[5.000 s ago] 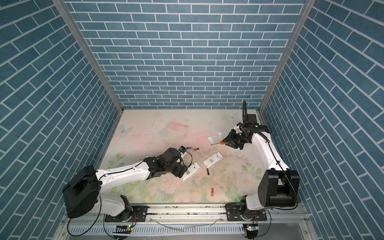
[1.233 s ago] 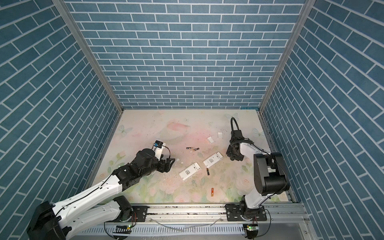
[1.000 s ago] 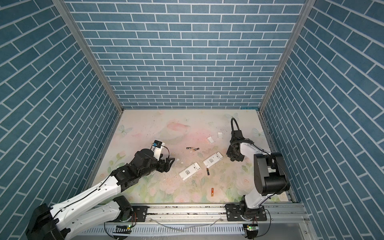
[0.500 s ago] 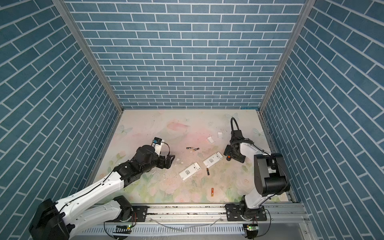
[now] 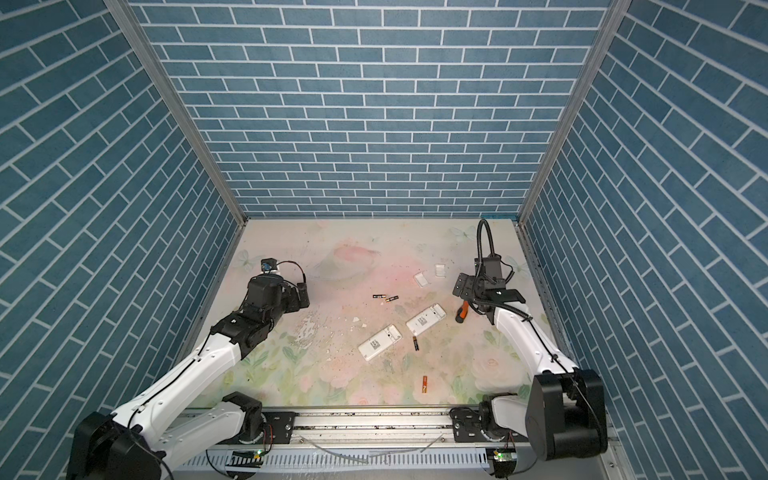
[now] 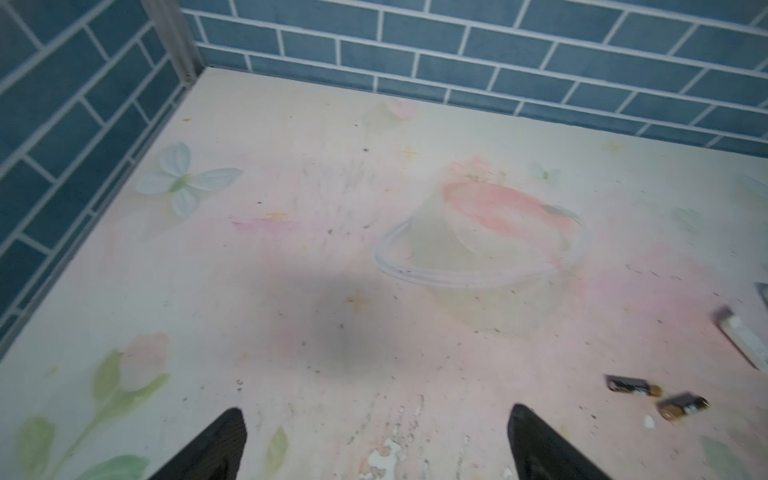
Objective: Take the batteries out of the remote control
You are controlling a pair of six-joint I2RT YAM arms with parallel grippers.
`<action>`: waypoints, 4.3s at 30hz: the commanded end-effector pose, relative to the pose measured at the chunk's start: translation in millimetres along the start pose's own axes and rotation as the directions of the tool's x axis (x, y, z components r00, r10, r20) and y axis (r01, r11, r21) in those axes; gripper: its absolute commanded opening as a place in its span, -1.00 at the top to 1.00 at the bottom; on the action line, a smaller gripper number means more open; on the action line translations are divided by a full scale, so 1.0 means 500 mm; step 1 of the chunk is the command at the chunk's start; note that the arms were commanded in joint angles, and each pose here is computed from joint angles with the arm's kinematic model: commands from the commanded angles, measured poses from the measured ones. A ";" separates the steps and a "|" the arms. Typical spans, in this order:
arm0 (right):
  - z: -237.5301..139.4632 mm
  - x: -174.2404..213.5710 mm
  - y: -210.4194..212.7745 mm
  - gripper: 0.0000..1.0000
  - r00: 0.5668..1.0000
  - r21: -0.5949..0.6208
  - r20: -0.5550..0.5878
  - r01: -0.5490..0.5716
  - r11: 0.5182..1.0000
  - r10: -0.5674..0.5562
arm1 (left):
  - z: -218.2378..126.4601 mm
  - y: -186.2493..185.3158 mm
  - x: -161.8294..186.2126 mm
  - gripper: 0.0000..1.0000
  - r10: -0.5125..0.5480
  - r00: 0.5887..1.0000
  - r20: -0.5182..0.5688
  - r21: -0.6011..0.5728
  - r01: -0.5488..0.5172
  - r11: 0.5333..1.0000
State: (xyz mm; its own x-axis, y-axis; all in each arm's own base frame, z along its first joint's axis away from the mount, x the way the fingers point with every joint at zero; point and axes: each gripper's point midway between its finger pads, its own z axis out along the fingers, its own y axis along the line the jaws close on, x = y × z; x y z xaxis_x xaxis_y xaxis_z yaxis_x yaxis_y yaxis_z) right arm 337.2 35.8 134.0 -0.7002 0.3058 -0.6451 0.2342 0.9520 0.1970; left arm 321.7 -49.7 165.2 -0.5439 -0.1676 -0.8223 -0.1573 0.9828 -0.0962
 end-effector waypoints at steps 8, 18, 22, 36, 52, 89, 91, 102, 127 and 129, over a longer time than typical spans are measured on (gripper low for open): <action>-0.054 -0.040 -0.021 -0.97 0.979 0.022 0.195 0.058 0.998 -0.061 | 0.012 0.124 -0.028 -0.99 0.020 1.000 0.014 -0.266 -0.015 0.964; -0.089 -0.043 -0.004 -0.98 0.952 -0.049 0.285 0.131 0.990 -0.112 | 0.012 0.158 -0.037 -0.99 0.126 0.986 0.107 -0.321 -0.085 0.943; -0.096 -0.043 -0.002 -0.98 0.947 -0.057 0.297 0.142 0.988 -0.119 | 0.003 0.180 -0.029 -0.99 0.147 0.967 0.206 -0.353 -0.067 0.933; -0.080 -0.029 0.004 -0.98 0.935 -0.083 0.325 0.178 0.981 -0.142 | 0.055 0.195 -0.021 -0.99 0.155 0.916 0.370 -0.323 -0.029 0.946; -0.049 -0.018 -0.016 -0.98 0.908 -0.052 0.399 0.163 0.985 -0.129 | 0.152 0.155 0.025 -0.99 0.166 0.916 0.365 -0.161 -0.114 0.980; 0.109 -0.058 -0.046 -0.98 0.833 0.205 0.372 0.356 0.911 -0.410 | 0.200 0.140 0.014 -0.99 0.206 0.946 0.249 -0.163 -0.169 0.972; 0.113 -0.065 -0.050 -0.98 0.826 0.211 0.378 0.362 0.908 -0.417 | 0.200 0.140 0.013 -0.99 0.207 0.946 0.250 -0.164 -0.169 0.972; 0.126 -0.056 -0.116 -0.97 0.837 0.102 0.491 0.221 0.970 -0.242 | 0.199 0.140 0.013 -0.99 0.206 0.946 0.250 -0.162 -0.169 0.972; 0.140 -0.063 -0.126 -0.98 0.857 0.130 0.454 0.207 0.970 -0.244 | 0.205 0.109 0.018 -0.99 0.241 0.940 0.243 -0.084 -0.227 0.970; 0.140 -0.063 -0.126 -0.98 0.857 0.130 0.453 0.208 0.969 -0.245 | 0.205 0.107 0.018 -0.99 0.243 0.939 0.244 -0.080 -0.231 0.970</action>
State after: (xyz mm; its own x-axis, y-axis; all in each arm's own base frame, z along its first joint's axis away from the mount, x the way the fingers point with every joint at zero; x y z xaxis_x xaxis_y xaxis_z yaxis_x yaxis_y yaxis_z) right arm 384.1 -33.9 78.1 -0.3924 0.0125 -0.9197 0.1633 0.9850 -0.0563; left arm 388.0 15.7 92.1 -0.3526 0.0808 -0.9323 -0.1349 0.9815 0.1361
